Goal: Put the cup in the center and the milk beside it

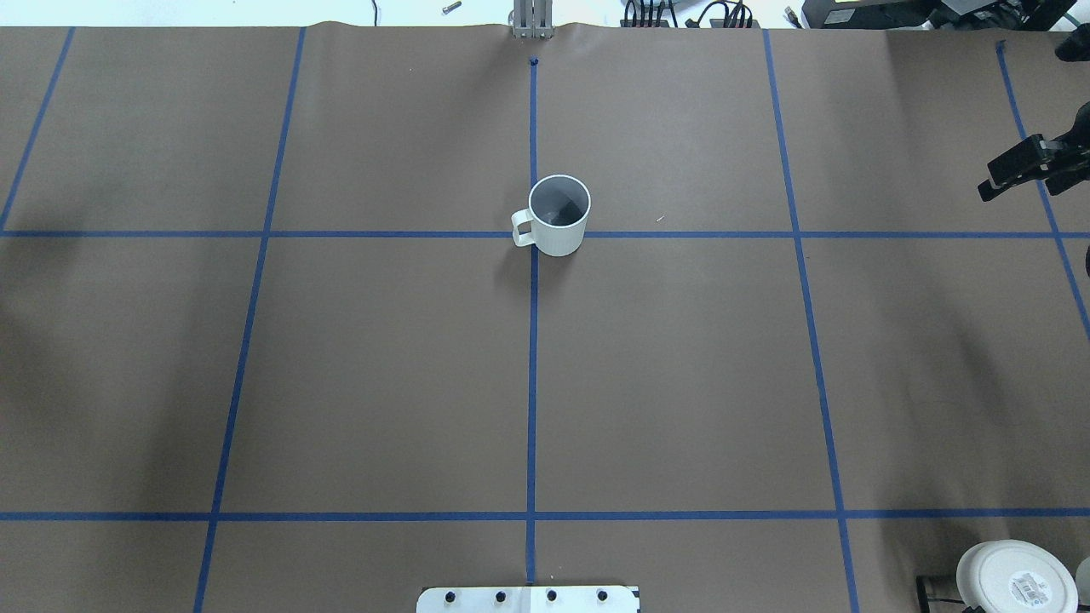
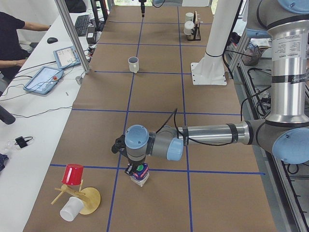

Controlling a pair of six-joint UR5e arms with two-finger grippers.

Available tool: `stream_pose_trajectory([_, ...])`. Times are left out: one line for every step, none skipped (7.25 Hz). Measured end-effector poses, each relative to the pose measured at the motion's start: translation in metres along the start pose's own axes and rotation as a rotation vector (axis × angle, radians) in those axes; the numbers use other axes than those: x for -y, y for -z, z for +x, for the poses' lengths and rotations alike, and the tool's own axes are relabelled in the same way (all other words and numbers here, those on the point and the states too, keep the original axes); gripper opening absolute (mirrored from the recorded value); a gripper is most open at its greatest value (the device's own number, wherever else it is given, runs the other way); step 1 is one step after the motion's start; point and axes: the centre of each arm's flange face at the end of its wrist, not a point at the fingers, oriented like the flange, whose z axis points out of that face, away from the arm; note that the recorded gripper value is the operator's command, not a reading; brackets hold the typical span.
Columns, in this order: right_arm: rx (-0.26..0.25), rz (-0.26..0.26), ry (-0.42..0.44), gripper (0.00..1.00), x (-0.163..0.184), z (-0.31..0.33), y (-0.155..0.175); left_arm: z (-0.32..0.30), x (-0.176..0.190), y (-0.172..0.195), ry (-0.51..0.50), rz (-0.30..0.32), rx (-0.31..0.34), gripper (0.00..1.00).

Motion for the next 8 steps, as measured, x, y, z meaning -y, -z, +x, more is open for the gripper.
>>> stream_pose_trajectory([0.003, -0.005, -0.010, 1.00, -0.006, 0.010, 0.001, 0.019, 0.047, 0.024, 0.041, -0.008, -0.004, 0.00])
stream_pose_trajectory([0.002, -0.007, -0.007, 1.00, -0.013, 0.025, 0.003, 0.050, 0.103, 0.042, 0.098, -0.010, -0.011, 0.00])
stream_pose_trajectory([-0.004, -0.012, 0.005, 1.00, -0.023, 0.043, 0.003, 0.090, 0.156, 0.052, 0.160, -0.006, -0.028, 0.00])
stream_pose_trajectory([-0.010, -0.016, 0.011, 1.00, -0.033, 0.060, 0.003, 0.143, 0.205, 0.053, 0.227, -0.003, -0.062, 0.00])
stream_pose_trajectory([-0.015, -0.021, 0.007, 1.00, -0.042, 0.075, 0.002, 0.200, 0.246, 0.050, 0.294, -0.007, -0.095, 0.00])
stream_pose_trajectory([-0.019, -0.026, -0.002, 1.00, -0.049, 0.087, 0.001, 0.257, 0.278, 0.047, 0.361, -0.016, -0.123, 0.00])
stream_pose_trajectory([-0.023, -0.030, -0.010, 1.00, -0.055, 0.095, 0.000, 0.312, 0.302, 0.043, 0.430, -0.032, -0.147, 0.00])
stream_pose_trajectory([-0.026, -0.032, -0.016, 1.00, -0.059, 0.100, -0.001, 0.372, 0.321, 0.035, 0.497, -0.049, -0.154, 0.00])
